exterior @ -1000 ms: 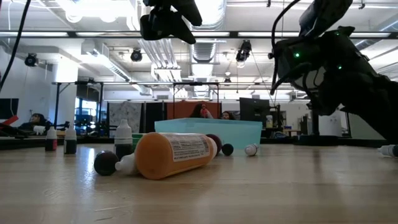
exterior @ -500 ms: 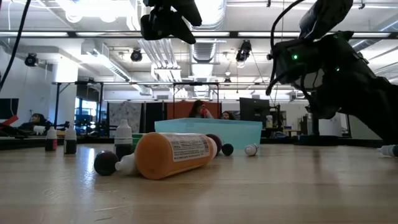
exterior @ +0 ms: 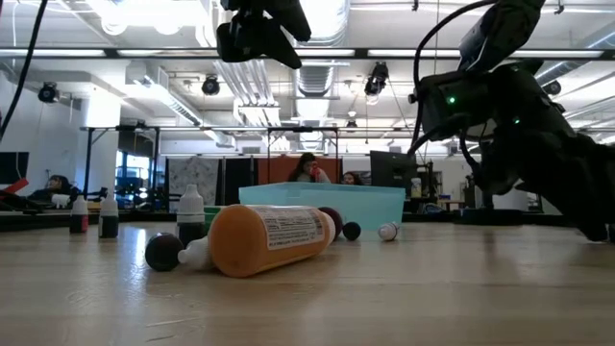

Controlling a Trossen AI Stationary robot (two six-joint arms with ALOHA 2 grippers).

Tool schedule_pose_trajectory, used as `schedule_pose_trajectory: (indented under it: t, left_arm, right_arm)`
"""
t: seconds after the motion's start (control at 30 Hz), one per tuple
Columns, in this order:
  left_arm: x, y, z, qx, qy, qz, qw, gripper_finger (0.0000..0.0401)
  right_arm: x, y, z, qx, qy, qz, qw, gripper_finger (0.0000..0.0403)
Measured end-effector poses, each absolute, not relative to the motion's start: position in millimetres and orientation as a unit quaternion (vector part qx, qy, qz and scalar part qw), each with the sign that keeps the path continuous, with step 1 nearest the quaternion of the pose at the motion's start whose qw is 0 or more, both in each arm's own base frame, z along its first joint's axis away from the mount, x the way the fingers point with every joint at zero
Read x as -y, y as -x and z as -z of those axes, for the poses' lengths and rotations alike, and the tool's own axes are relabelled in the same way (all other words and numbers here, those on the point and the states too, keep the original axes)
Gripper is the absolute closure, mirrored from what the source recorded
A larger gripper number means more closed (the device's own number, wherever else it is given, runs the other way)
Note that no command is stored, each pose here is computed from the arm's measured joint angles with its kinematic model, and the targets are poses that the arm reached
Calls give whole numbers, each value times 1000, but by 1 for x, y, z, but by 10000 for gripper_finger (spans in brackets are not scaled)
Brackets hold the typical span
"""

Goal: Pick & Place food coloring
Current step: Adjust the green small food coloring bottle, then adjust the black small food coloring bottle

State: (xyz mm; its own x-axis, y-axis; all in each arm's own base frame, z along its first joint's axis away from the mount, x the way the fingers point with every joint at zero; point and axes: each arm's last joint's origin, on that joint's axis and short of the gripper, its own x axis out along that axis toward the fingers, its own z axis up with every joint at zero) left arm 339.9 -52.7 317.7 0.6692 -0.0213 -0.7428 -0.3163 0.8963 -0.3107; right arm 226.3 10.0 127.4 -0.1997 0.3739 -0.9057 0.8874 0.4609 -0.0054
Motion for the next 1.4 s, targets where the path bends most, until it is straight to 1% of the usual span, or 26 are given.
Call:
schedule_pose_trajectory:
  t: [0.17,0.27,0.73,1.0,1.07,1.23,1.3,1.4]
  left_arm:
    - [53,-340,-318,-398,212,-83,889,254]
    - [53,-340,-318,-398,213,-83,888,254]
    - [53,-340,-318,-398,212,-83,889,254]
    - [53,-340,-318,-398,209,-82,889,254]
    - [53,-340,-318,-399,209,-82,889,254]
    - [53,-339,-317,-402,208,-83,888,254]
    - [53,-339,-316,-406,207,-84,886,254]
    - [52,-337,-315,-414,204,-86,883,254]
  right_arm:
    - [-9,-226,-127,-721,-427,283,466,278]
    - [-9,-226,-127,-725,-412,273,479,286]
    - [-9,-226,-127,-734,-399,255,486,340]
    - [-9,-227,-128,-730,-398,257,491,342]
    - [-8,-229,-132,-717,-391,272,509,342]
    - [-11,-238,-150,-649,-340,342,589,341]
    - [-14,-241,-155,-624,-335,347,615,340]
    - [-21,-248,-162,-569,-336,340,669,342]
